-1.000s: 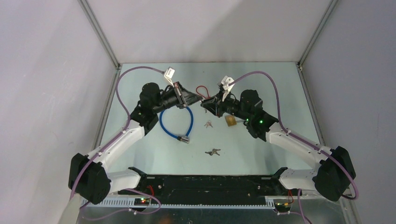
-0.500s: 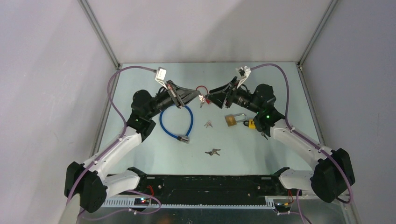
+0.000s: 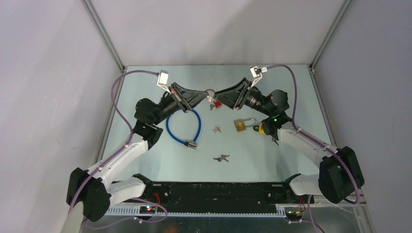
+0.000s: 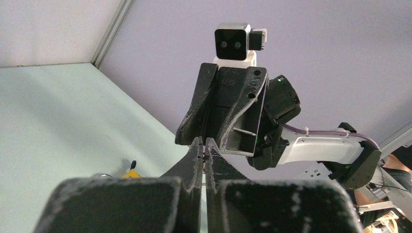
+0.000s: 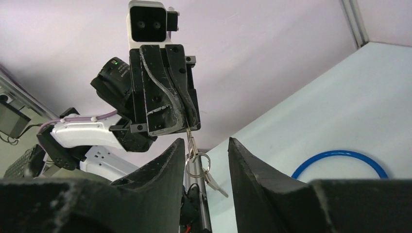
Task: Unlock with the key
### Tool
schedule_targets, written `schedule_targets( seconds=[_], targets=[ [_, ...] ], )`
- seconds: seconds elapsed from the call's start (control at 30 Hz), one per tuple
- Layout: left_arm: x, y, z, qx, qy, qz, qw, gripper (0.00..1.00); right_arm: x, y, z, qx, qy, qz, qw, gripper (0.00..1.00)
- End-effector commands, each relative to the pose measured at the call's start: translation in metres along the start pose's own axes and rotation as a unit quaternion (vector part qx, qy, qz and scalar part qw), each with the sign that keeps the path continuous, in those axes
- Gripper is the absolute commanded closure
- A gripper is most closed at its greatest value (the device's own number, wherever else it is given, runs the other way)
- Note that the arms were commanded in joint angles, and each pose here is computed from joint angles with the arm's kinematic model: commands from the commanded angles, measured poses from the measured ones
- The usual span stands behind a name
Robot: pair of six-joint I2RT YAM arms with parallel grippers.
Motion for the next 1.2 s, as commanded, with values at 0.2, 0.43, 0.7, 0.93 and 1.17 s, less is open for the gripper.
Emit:
schedule_targets(
  seconds=[0.2, 0.43, 0.7, 0.93, 1.17],
  targets=[
    [0.006, -0.015, -0.014, -0.005, 0.019, -0.037, 0.999, 1.00, 0.007, 0.006, 0.021, -0.012, -0.056, 0.006, 0.998, 0.72],
    [0.008, -0.015, -0.013, -0.010, 0.016, -0.040, 0.999, 1.00, 0.009, 0.008, 0.025, -0.010, -0.073, 0.010, 0.997, 0.86],
    [0.008, -0.012, -0.003, -0.023, -0.008, -0.046, 0.999, 0.90, 0.007, 0.009, 0.022, -0.007, -0.070, 0.017, 0.997, 1.00],
    [-0.024, 0.024, 0.054, -0.060, -0.173, 0.003, 0.983, 0.30, -0.005, 0.012, -0.018, 0.027, 0.062, 0.013, 0.998, 1.00],
    [-0.096, 0.063, 0.088, -0.064, -0.361, 0.101, 0.925, 0.00, -0.026, 0.038, -0.052, 0.035, 0.167, 0.047, 0.984, 1.00]
  ],
)
Point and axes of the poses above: each gripper's point midway between its finger pads, its own x axis out along the fingers, its own z axis along the line the jaws close on, y = z × x, the point moved 2 cm from there along -x, back along the fingers, and after that the axes turned 14 degrees about x, right-handed, at the moved point
